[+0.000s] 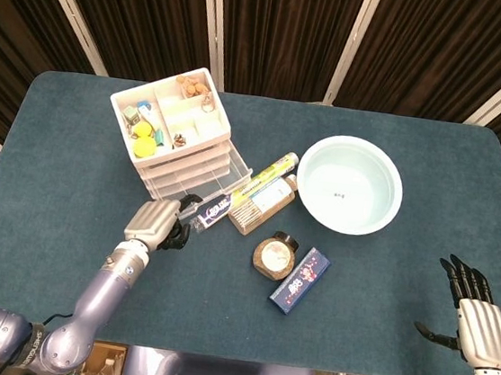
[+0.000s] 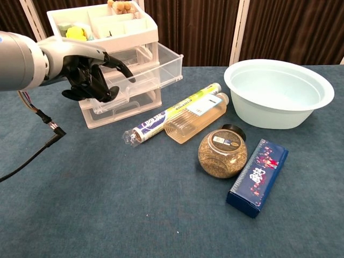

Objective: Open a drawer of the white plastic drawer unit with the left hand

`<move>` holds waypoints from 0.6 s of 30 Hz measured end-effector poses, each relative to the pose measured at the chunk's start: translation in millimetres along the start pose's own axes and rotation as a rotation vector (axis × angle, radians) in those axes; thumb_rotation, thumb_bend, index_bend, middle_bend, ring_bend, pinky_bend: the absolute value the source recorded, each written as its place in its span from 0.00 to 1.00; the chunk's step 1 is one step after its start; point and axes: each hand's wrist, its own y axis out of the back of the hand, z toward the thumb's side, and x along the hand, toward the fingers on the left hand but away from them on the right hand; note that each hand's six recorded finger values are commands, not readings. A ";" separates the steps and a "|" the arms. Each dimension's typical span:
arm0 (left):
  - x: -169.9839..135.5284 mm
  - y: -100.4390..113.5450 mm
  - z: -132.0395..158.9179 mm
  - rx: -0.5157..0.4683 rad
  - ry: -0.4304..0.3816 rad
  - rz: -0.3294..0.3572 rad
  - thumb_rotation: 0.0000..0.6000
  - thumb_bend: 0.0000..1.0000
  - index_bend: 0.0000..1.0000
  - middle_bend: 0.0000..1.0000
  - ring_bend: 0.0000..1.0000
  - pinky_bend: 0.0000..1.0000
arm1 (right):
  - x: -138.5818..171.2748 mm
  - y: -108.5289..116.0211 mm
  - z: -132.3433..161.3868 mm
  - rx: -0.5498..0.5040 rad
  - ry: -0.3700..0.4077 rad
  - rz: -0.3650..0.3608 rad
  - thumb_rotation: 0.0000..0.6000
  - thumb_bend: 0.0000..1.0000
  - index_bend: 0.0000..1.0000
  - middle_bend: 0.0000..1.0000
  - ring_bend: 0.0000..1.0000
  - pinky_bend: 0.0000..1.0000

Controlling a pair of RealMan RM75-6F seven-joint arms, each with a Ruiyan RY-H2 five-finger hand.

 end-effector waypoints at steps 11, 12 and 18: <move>-1.5 -4.5 9.2 -0.015 -0.028 0.000 1.00 0.65 0.18 1.00 0.95 0.93 | 0.2 1.0 -0.4 -0.005 0.000 0.000 1.00 0.16 0.00 0.00 0.00 0.01; -2.0 -3.3 9.9 -0.017 -0.033 0.006 1.00 0.65 0.17 1.00 0.95 0.93 | 0.2 0.9 -0.3 -0.004 0.001 0.000 1.00 0.16 0.00 0.00 0.00 0.01; -9.5 10.7 13.1 -0.014 -0.079 0.072 1.00 0.53 0.16 0.98 0.89 0.89 | 0.7 0.6 -0.2 -0.003 0.001 0.001 1.00 0.16 0.00 0.00 0.00 0.01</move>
